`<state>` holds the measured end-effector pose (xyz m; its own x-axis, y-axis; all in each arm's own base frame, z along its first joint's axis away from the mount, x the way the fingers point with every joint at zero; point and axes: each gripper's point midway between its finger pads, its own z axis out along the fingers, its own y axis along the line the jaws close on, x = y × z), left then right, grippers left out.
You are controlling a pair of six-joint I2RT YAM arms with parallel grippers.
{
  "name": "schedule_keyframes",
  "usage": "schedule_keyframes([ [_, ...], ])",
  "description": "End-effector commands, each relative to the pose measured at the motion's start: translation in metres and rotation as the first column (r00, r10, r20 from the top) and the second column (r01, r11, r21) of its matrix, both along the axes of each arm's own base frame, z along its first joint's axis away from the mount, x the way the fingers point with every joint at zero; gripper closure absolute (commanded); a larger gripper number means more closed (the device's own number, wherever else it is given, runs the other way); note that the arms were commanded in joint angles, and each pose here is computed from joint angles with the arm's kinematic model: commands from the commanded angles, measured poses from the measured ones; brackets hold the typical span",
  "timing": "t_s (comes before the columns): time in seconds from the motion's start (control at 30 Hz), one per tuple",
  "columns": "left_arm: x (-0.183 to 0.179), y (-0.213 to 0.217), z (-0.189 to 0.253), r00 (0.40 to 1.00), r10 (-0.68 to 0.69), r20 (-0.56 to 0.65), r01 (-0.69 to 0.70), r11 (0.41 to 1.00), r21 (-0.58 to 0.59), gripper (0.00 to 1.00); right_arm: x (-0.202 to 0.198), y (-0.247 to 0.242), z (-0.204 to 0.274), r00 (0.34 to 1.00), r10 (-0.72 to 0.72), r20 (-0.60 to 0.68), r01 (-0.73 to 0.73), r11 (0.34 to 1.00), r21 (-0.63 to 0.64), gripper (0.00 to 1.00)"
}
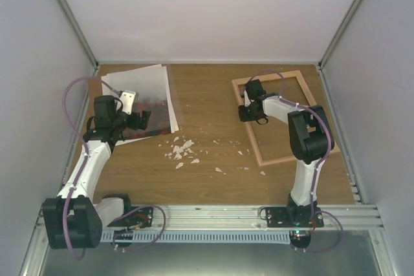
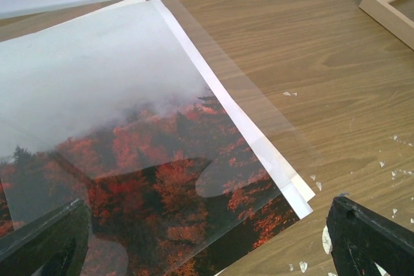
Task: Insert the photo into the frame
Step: Pick up the photo frame from the center of the board.
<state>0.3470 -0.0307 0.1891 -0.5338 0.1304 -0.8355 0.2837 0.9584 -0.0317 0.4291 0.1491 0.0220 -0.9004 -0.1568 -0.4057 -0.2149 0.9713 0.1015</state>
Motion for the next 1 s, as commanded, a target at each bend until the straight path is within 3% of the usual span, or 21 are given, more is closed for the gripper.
schedule_keyframes([
  [0.0,0.005,0.002,0.013,0.998,0.014,0.069,-0.015,1.000,0.006,0.01,-0.005,0.009,0.021,0.999,0.036,0.021,-0.037,0.999,0.028,0.83],
  [0.3,0.006,0.003,0.028,0.994,0.013,0.105,-0.014,1.000,0.016,0.01,0.020,0.051,0.163,0.949,0.109,0.296,-0.188,0.949,0.254,0.96],
  [0.6,-0.018,-0.012,0.066,0.974,-0.084,0.212,0.078,0.996,0.037,0.01,0.017,0.057,0.322,0.815,0.059,0.577,-0.344,0.850,0.399,0.99],
  [0.97,-0.051,-0.058,0.166,0.883,-0.301,0.360,0.329,0.944,-0.017,0.01,-0.005,0.031,0.439,0.736,-0.174,0.655,-0.417,0.645,0.641,0.99],
])
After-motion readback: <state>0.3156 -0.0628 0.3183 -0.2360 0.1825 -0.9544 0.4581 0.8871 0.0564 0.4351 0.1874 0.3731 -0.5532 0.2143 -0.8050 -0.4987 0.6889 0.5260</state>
